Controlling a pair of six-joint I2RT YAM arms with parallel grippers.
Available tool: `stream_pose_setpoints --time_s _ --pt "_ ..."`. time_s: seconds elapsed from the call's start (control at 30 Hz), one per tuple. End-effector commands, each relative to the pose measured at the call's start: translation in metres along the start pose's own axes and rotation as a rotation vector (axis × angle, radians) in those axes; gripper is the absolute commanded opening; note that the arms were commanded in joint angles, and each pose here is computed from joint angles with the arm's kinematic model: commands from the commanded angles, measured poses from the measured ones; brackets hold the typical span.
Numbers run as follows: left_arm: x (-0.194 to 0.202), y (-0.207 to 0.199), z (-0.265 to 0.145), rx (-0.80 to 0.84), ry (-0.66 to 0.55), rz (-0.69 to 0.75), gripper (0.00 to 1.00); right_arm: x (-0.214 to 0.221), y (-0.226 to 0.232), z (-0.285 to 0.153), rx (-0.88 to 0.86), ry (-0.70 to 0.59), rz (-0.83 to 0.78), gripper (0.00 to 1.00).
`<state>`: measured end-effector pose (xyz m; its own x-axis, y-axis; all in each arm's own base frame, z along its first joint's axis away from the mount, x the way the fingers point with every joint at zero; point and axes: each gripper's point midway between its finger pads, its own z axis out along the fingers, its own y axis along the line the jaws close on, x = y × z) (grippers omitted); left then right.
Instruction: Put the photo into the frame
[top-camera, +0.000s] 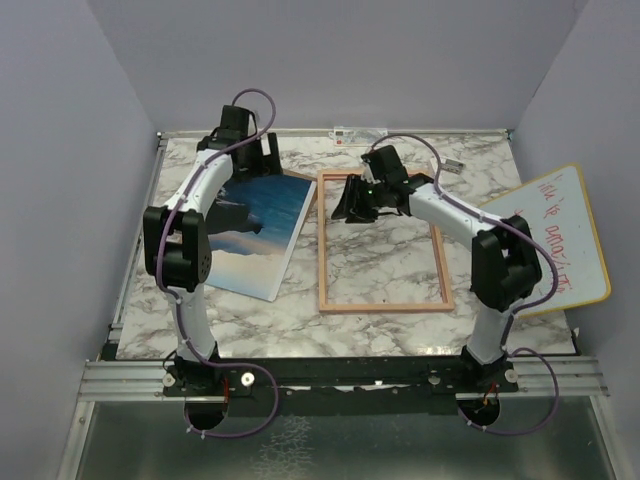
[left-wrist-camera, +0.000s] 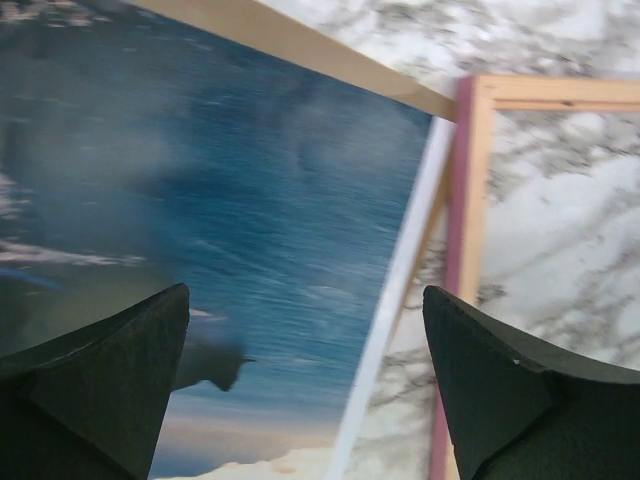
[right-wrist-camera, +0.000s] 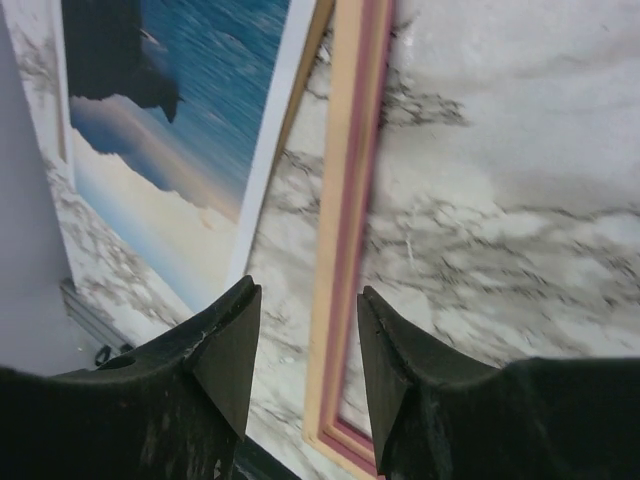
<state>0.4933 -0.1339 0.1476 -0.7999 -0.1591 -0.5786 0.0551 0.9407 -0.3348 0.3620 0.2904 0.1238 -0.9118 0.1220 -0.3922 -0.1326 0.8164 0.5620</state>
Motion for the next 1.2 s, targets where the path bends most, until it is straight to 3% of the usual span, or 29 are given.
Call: stream_pose_setpoints --time_s 0.0,0.23,0.47,0.8,1.17 --pt "0.000 0.078 -0.002 -0.235 0.011 -0.010 0.99 -0.015 0.037 0.031 -0.153 0.007 0.050 0.48" --pt "-0.003 0.127 0.008 -0.302 0.022 -0.092 0.99 -0.013 0.078 0.077 -0.193 0.044 0.069 0.48" --pt "0.006 0.173 0.008 -0.391 0.014 -0.153 0.99 0.000 0.063 0.122 0.044 0.035 0.118 0.47" --pt "0.022 0.180 0.000 -0.353 -0.007 -0.216 0.99 0.001 0.025 0.144 0.224 -0.006 0.138 0.49" --pt "0.042 0.210 -0.002 -0.416 -0.006 -0.297 0.97 0.018 0.022 0.171 0.172 0.064 0.126 0.45"
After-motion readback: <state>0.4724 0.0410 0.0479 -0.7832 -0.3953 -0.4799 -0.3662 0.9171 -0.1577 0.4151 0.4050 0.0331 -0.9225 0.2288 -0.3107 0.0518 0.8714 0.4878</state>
